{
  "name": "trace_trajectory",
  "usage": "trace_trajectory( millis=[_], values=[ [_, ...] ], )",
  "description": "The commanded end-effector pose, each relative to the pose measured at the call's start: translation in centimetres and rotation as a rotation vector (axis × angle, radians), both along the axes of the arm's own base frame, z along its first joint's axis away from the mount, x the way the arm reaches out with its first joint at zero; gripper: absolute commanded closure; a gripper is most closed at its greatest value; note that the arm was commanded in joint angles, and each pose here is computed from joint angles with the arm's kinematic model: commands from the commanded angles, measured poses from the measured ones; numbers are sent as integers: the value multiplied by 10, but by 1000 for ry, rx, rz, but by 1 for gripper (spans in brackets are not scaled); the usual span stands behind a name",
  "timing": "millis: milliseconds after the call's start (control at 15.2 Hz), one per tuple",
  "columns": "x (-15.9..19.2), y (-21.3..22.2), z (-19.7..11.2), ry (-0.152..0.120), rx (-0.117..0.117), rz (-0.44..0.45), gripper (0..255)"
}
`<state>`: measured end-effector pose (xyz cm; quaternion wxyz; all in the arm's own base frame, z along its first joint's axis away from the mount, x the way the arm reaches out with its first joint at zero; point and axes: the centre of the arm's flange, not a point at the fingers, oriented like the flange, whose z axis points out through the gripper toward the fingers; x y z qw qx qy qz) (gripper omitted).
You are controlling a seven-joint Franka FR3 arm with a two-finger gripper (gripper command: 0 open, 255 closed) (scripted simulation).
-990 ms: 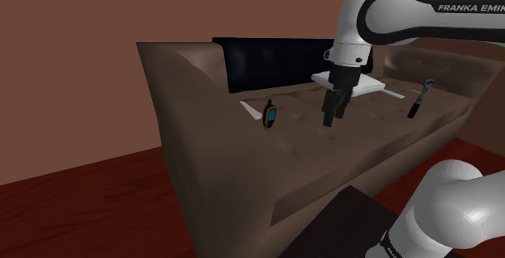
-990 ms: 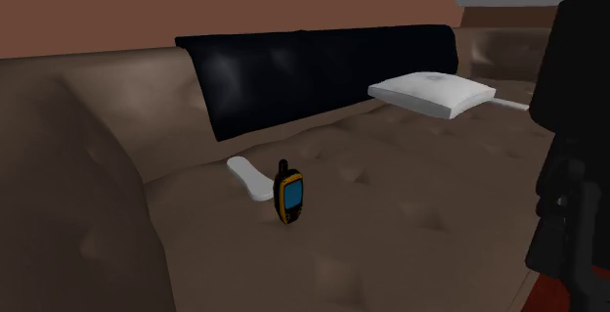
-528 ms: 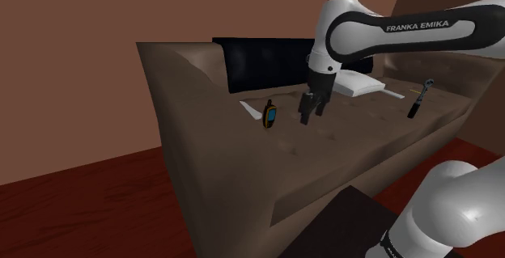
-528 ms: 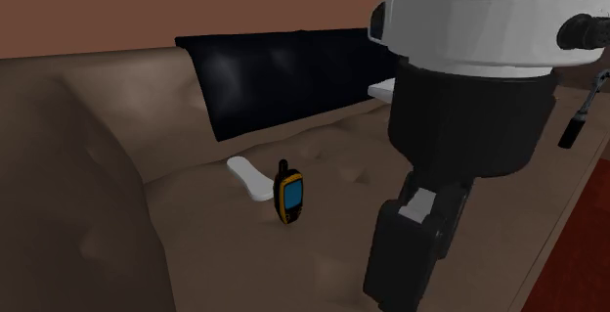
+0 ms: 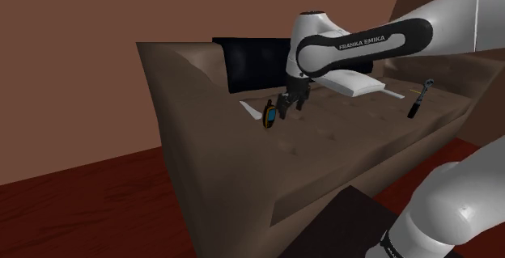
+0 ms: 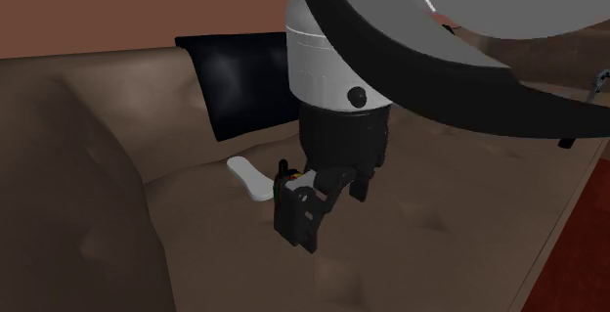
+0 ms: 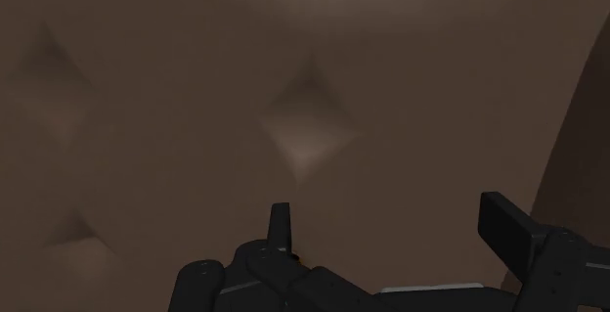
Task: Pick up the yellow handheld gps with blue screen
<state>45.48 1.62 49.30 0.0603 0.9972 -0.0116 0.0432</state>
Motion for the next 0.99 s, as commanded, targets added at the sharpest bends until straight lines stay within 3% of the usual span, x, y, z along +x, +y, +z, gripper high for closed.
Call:
trace_trajectory(
  millis=[0, 924],
  values=[
    [22, -8, -4, -28, -27, -20, 0],
    [167, -52, -29, -203, -208, -151, 0]
  ],
)
